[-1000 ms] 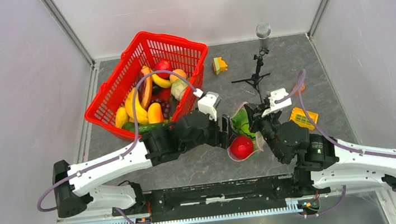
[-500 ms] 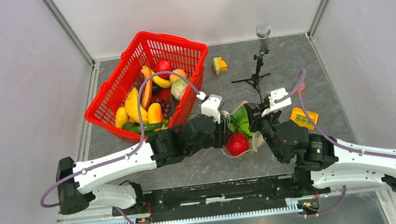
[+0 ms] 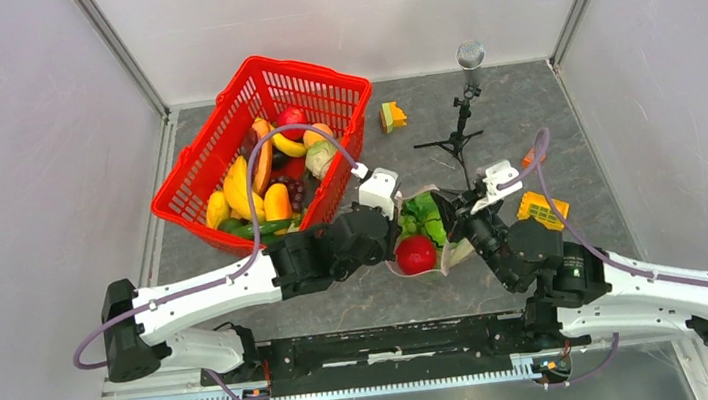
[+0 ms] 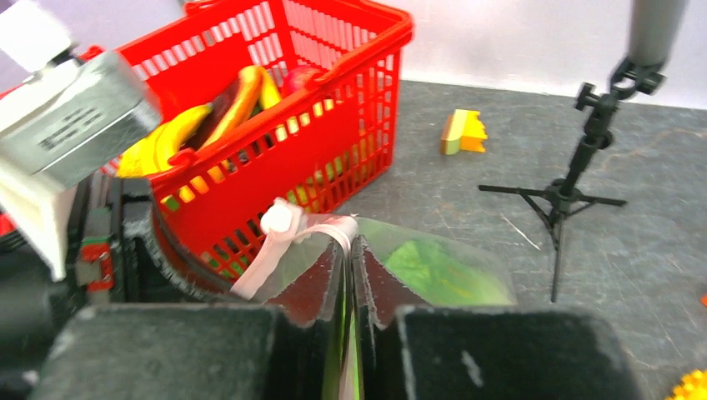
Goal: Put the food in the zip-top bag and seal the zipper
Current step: Adjust the zipper food storage bag at the center of the board.
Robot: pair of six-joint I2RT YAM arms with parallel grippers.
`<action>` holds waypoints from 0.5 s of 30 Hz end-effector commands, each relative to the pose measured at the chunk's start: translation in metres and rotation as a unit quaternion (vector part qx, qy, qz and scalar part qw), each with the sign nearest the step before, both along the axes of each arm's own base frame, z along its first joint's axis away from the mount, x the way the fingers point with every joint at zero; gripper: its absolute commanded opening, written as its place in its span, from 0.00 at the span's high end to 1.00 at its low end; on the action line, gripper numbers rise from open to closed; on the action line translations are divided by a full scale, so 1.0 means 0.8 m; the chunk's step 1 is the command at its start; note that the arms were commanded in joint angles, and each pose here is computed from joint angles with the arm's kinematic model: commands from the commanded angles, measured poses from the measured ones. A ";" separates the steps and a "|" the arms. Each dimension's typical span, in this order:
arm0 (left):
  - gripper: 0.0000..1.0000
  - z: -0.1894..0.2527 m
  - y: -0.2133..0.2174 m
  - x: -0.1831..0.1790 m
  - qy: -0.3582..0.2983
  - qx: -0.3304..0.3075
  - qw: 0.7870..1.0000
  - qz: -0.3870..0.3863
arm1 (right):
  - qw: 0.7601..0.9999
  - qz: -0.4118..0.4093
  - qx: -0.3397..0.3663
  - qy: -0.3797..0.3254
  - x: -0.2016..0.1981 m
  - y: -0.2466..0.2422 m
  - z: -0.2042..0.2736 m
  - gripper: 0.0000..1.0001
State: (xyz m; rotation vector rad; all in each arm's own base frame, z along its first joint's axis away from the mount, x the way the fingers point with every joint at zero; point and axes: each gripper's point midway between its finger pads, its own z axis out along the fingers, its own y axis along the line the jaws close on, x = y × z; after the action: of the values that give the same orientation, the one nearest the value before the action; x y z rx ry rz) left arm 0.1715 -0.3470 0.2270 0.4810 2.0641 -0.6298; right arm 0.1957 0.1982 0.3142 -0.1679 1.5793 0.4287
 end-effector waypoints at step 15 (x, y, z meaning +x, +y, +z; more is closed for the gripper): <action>0.98 0.160 -0.002 0.036 -0.174 -0.070 0.978 -0.089 | 0.970 0.205 0.071 -0.113 -0.066 0.016 0.096 0.56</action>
State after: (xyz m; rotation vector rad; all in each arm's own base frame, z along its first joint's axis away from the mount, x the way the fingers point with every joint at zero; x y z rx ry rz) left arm 0.1954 -0.3417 0.2918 0.6273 1.8392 -0.6176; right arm 0.1508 0.2240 0.3523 -0.4583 1.3946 0.7511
